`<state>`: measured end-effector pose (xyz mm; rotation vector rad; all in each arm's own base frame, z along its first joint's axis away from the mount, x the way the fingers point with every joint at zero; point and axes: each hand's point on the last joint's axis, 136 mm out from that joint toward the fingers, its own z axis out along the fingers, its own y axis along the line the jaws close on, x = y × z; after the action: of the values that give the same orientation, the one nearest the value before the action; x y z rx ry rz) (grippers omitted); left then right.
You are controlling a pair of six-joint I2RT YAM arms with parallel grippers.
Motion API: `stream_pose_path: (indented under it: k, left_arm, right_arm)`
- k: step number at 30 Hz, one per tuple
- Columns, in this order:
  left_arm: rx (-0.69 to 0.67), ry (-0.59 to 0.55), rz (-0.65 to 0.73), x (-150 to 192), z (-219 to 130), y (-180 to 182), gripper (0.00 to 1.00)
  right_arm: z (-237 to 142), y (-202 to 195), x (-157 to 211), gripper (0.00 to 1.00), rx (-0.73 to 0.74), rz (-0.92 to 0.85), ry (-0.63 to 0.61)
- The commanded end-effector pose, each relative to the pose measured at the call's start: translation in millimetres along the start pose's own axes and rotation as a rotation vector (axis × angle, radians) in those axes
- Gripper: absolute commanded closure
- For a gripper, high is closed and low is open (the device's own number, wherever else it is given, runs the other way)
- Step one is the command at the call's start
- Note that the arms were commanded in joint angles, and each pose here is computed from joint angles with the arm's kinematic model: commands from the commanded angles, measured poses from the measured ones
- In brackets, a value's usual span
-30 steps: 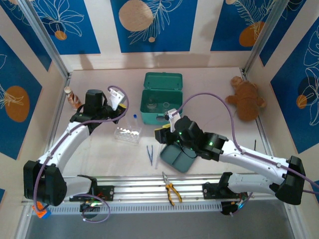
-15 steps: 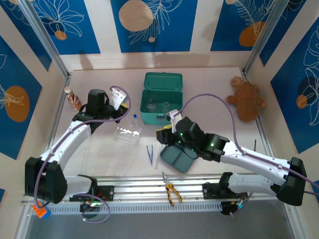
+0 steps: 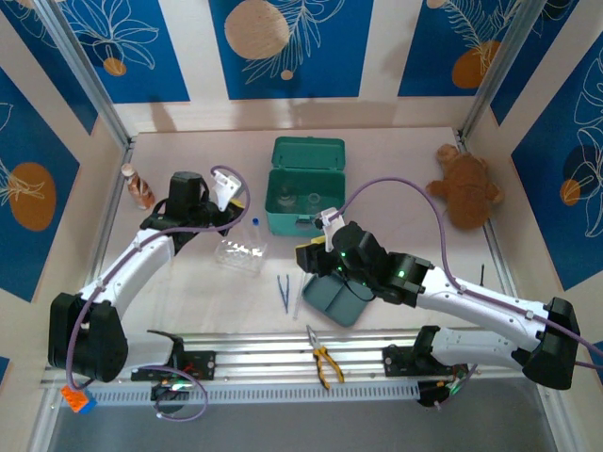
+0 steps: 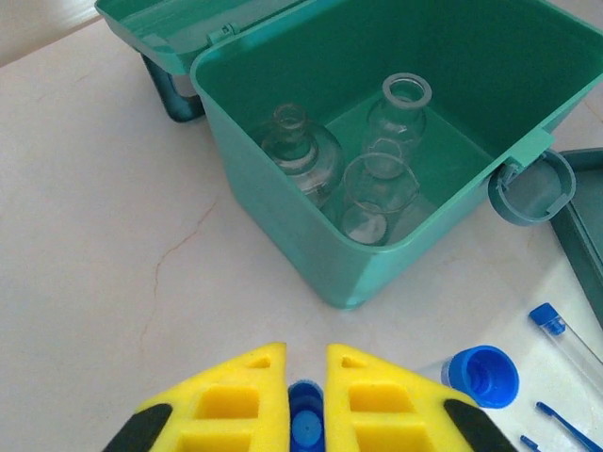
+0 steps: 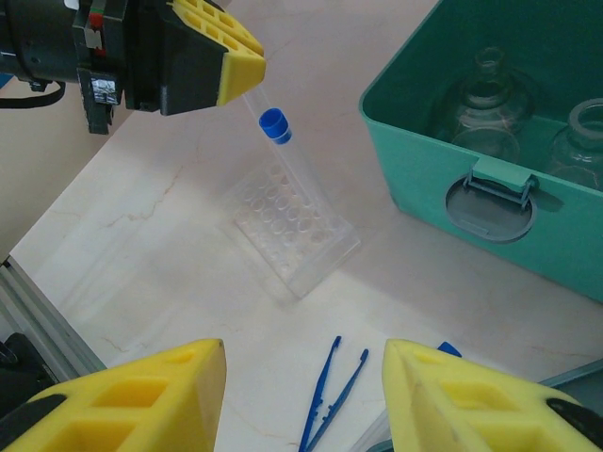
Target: Organize the chemistry lab equipment
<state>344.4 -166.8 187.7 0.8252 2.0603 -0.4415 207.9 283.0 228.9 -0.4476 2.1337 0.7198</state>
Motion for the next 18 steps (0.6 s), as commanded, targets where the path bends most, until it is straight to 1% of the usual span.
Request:
stream_pose_path:
  k: [1,6,10,12,14,18]
  left_arm:
    - [0.013,0.003,0.021,2,1,-6,0.83]
    - [0.031,0.011,0.021,5,-1,-11,0.73]
    - [0.033,0.015,0.022,6,-3,-13,0.64]
    - [0.032,0.014,0.023,6,-4,-13,0.62]
    - [0.027,0.011,0.022,3,-6,-13,0.61]
    - [-0.016,0.005,0.023,-2,-13,-7,0.58]
  right_arm:
    - [-1,-3,-2,0.52,0.005,0.023,-0.021]
    - [2,-5,-2,0.51,0.013,0.039,-0.009]
    - [8,-11,0,0.51,0.047,0.073,0.037]
    - [10,-16,1,0.51,0.079,0.093,0.062]
    - [12,-24,4,0.51,0.130,0.131,0.104]
    - [24,-36,21,0.51,0.218,0.196,0.237]
